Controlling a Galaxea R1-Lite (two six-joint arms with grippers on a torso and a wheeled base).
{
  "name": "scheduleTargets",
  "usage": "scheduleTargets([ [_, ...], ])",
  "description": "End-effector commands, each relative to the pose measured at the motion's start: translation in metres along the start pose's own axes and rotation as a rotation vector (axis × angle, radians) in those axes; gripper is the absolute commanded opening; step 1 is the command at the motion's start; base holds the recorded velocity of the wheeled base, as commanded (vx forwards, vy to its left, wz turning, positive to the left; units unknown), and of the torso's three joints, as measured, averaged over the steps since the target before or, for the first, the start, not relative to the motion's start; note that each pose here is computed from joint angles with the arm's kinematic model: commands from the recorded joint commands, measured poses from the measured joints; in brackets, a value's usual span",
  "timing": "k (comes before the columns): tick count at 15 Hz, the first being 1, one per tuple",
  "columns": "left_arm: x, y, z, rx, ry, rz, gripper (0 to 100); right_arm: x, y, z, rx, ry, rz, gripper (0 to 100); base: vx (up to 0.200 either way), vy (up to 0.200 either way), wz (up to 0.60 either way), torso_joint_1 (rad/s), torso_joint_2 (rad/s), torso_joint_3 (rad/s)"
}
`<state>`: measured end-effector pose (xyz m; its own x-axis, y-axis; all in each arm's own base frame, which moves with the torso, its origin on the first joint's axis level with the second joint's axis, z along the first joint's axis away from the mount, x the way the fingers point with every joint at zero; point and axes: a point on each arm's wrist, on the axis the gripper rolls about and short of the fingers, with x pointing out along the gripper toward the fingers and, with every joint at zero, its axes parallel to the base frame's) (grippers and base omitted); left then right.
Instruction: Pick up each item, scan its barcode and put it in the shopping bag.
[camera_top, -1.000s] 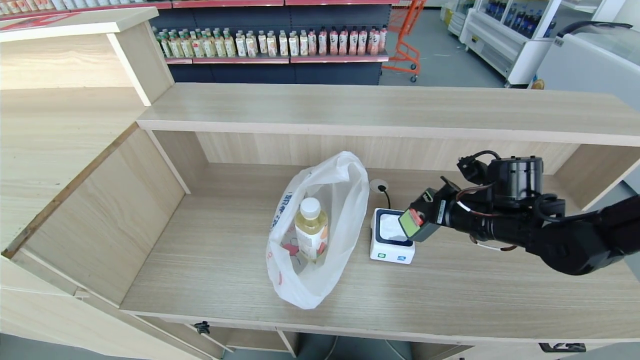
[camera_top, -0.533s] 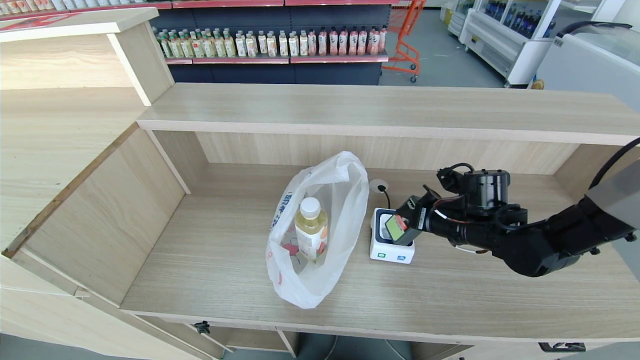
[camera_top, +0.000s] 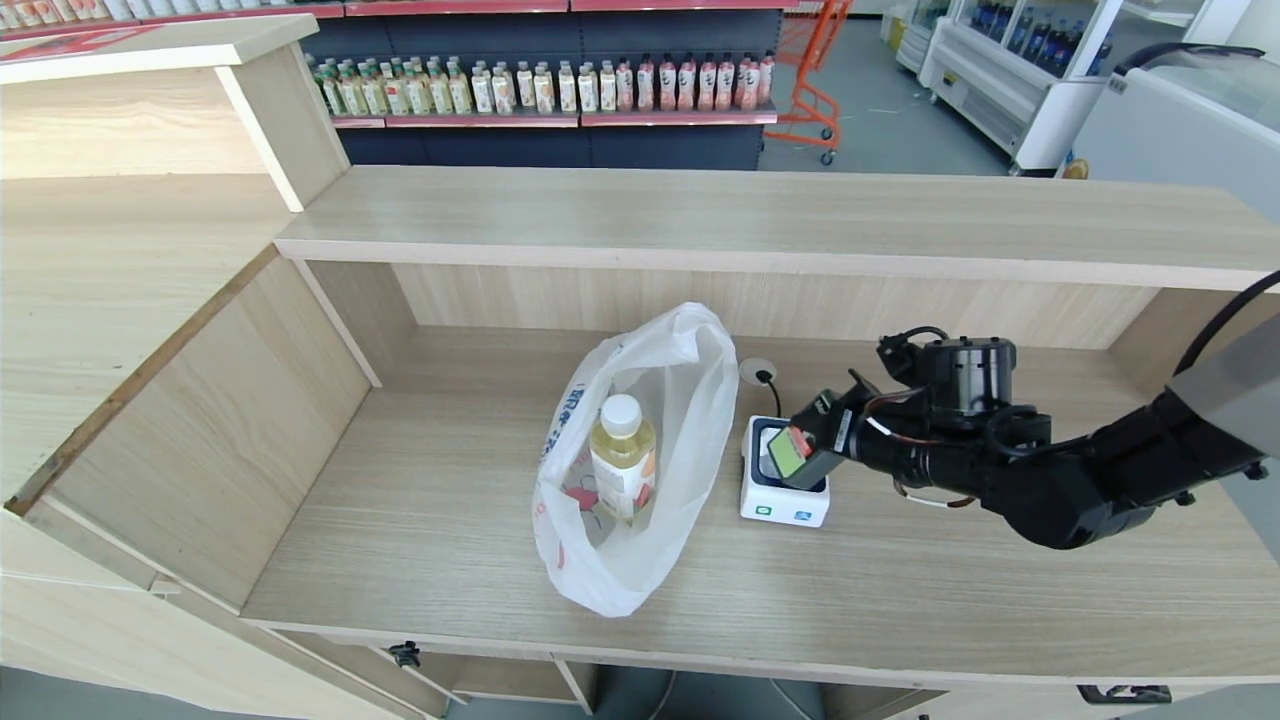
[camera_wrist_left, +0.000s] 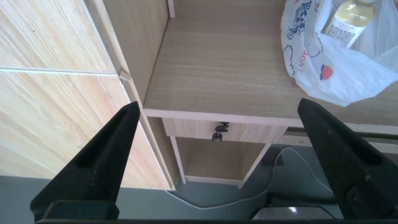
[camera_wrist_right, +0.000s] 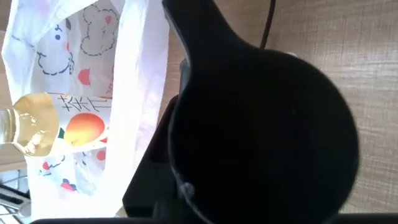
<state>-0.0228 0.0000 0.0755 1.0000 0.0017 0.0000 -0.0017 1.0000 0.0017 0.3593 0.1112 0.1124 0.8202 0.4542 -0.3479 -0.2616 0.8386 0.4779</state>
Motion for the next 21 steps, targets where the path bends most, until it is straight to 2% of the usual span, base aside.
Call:
scheduleTargets([
  [1, 0.0, 0.0, 0.0, 0.0, 0.002, 0.0, 100, -0.086, 0.02, 0.042, 0.103, -0.129, 0.075, 0, 0.0, 0.0, 0.0, 0.0, 0.0, 0.0],
  [2, 0.0, 0.0, 0.0, 0.0, 0.002, 0.0, 100, -0.116, 0.023, 0.053, 0.078, -0.151, 0.095, 0, 0.0, 0.0, 0.0, 0.0, 0.0, 0.0],
  [4, 0.0, 0.0, 0.0, 0.0, 0.002, 0.0, 100, -0.145, 0.022, 0.067, -0.047, -0.23, 0.064, 0, 0.0, 0.0, 0.0, 0.0, 0.0, 0.0],
  [6, 0.0, 0.0, 0.0, 0.0, 0.002, 0.0, 100, -0.153, 0.021, 0.069, -0.159, -0.251, 0.043, 0, 0.0, 0.0, 0.0, 0.0, 0.0, 0.0],
  [8, 0.0, 0.0, 0.0, 0.0, 0.002, 0.0, 100, -0.158, 0.022, 0.063, -0.212, -0.245, 0.04, 0, 0.0, 0.0, 0.0, 0.0, 0.0, 0.0],
  [13, 0.0, 0.0, 0.0, -0.002, 0.002, 0.0, 100, -0.16, 0.025, 0.058, -0.215, -0.231, 0.048, 0, 0.0, 0.0, 0.0, 0.0, 0.0, 0.0],
  [19, 0.0, 0.0, 0.0, 0.003, 0.002, 0.0, 100, -0.16, 0.022, 0.049, -0.188, -0.173, 0.033, 0, 0.0, 0.0, 0.0, 0.0, 0.0, 0.0],
  [21, 0.0, 0.0, 0.0, 0.0, 0.002, 0.0, 100, -0.161, 0.022, 0.048, -0.129, -0.167, 0.036, 0, 0.0, 0.2, 0.0, 0.0, 0.0, 0.007],
])
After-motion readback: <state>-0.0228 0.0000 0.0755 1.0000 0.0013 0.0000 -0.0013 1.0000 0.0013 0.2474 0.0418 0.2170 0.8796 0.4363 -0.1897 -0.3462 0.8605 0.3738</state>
